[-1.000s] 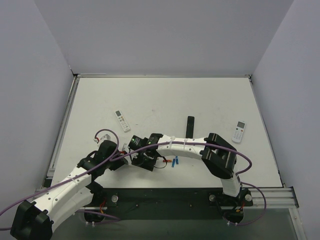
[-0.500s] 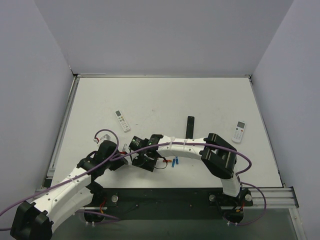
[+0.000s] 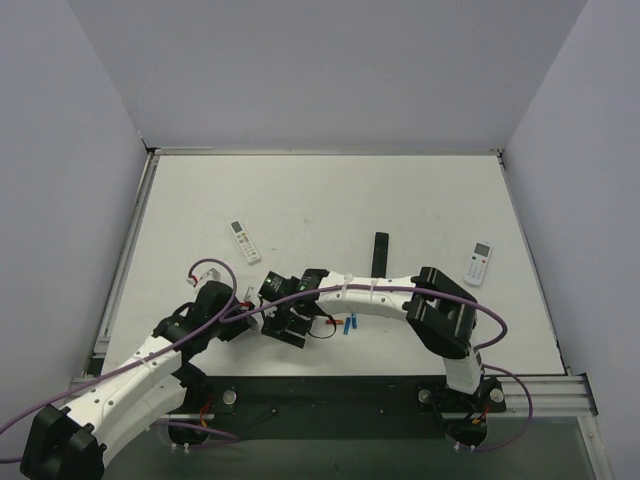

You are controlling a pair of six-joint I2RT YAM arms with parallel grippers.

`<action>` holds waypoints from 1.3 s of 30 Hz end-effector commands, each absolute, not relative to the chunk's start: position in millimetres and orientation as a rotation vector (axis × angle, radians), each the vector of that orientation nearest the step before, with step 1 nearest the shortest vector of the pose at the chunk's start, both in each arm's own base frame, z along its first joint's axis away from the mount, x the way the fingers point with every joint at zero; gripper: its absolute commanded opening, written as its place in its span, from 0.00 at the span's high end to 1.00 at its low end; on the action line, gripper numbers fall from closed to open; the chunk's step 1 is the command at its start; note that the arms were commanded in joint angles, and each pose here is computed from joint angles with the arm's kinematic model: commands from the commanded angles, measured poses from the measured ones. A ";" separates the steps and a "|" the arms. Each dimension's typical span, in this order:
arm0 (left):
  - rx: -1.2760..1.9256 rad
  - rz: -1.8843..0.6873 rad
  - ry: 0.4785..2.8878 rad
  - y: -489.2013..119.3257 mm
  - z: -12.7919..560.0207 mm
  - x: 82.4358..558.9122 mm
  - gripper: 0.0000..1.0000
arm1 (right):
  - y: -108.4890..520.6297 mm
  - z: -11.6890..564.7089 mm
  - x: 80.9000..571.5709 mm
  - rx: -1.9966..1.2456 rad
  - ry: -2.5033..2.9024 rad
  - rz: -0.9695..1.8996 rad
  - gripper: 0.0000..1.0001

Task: Load the batteries into the remote control
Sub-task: Load the battery cover into the remote control.

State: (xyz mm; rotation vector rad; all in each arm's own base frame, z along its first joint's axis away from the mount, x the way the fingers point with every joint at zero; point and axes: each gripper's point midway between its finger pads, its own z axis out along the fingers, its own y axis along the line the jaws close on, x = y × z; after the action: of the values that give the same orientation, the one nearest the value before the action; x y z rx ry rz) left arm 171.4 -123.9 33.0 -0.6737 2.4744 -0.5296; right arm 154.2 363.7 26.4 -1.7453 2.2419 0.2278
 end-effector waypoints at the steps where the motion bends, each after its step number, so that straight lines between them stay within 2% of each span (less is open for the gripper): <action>1: -0.660 -0.563 2.429 -128.2 47.0 179.8 0.60 | 374.0 66.5 157.0 -1.631 2.199 0.316 0.32; 3: -0.655 -0.558 2.428 -127.7 47.6 180.1 0.56 | 373.0 72.9 160.2 -1.586 2.209 0.314 0.27; 6: -0.648 -0.545 2.426 -126.0 49.4 181.0 0.50 | 366.6 83.9 169.8 -1.433 2.270 0.307 0.25; 12: -0.608 -0.516 2.424 -124.1 54.0 184.9 0.35 | 343.5 84.3 175.7 -0.866 2.593 0.463 0.24; 15: -0.580 -0.506 2.443 -125.3 52.7 185.3 0.34 | 345.2 73.5 170.1 -0.715 2.660 0.544 0.24; 20: -0.530 -0.491 2.484 -128.4 49.3 184.8 0.34 | 350.4 57.5 163.1 -0.662 2.725 0.582 0.25; 22: -0.513 -0.498 2.492 -130.7 49.5 185.4 0.34 | 348.8 51.8 163.5 -0.624 2.746 0.590 0.31; 26: -0.502 -0.495 2.517 -133.0 45.6 183.9 0.34 | 351.2 46.1 161.8 -0.598 2.762 0.616 0.37; 30: -0.493 -0.500 2.531 -135.2 42.9 183.4 0.35 | 352.0 35.4 162.4 -0.574 2.788 0.620 0.49; 39: -0.483 -0.505 2.557 -138.7 38.2 180.2 0.38 | 348.2 17.8 166.4 -0.510 2.832 0.624 0.59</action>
State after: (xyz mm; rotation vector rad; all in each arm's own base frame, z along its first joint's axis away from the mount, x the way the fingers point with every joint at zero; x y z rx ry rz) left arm 170.3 -127.3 24.3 -0.5219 2.5907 -0.4451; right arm 165.2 349.0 25.5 -0.5577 2.8015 0.6099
